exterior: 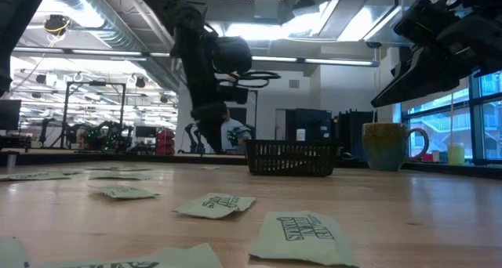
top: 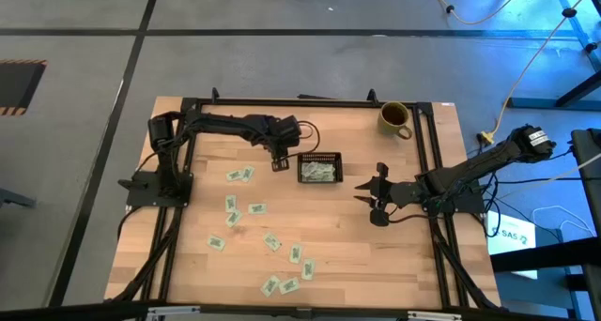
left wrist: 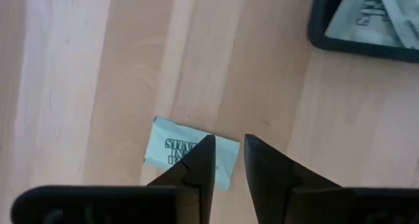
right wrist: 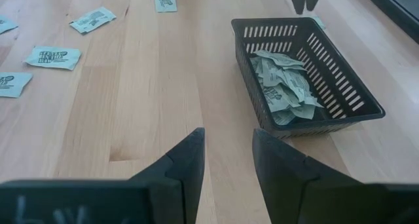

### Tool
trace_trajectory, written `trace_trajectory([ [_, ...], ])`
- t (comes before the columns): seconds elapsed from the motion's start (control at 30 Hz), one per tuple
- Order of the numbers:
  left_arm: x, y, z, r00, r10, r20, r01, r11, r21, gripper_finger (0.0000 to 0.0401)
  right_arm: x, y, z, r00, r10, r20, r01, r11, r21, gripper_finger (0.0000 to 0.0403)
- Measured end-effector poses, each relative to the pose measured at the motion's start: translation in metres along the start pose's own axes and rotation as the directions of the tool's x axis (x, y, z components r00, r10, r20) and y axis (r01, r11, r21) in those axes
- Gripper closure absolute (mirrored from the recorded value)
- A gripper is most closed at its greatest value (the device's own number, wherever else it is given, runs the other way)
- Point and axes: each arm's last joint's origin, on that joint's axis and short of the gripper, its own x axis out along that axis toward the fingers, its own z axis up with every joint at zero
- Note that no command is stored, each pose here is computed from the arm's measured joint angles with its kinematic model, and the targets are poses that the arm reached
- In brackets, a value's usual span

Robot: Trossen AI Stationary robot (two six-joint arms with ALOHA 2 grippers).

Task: Pick and place Stevia / Truvia into bins
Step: Put the stevia packet into the black basket

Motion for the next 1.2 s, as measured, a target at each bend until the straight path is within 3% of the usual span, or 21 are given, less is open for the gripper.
trace_trajectory([
  [0.77, 0.028, 0.002, -0.032, 1.000, 0.006, 0.013, -0.004, 0.988, -0.154, 0.0341, 0.000, 0.000, 0.000, 1.000, 0.000, 0.001, 0.000, 1.000, 0.001, 0.0272],
  [1.2, 0.029, -0.001, -0.032, 1.000, -0.023, 0.016, 0.025, 0.987, -0.156, 0.0398, 0.000, 0.000, 0.000, 1.000, 0.000, 0.001, 0.000, 1.000, 0.001, 0.0272],
])
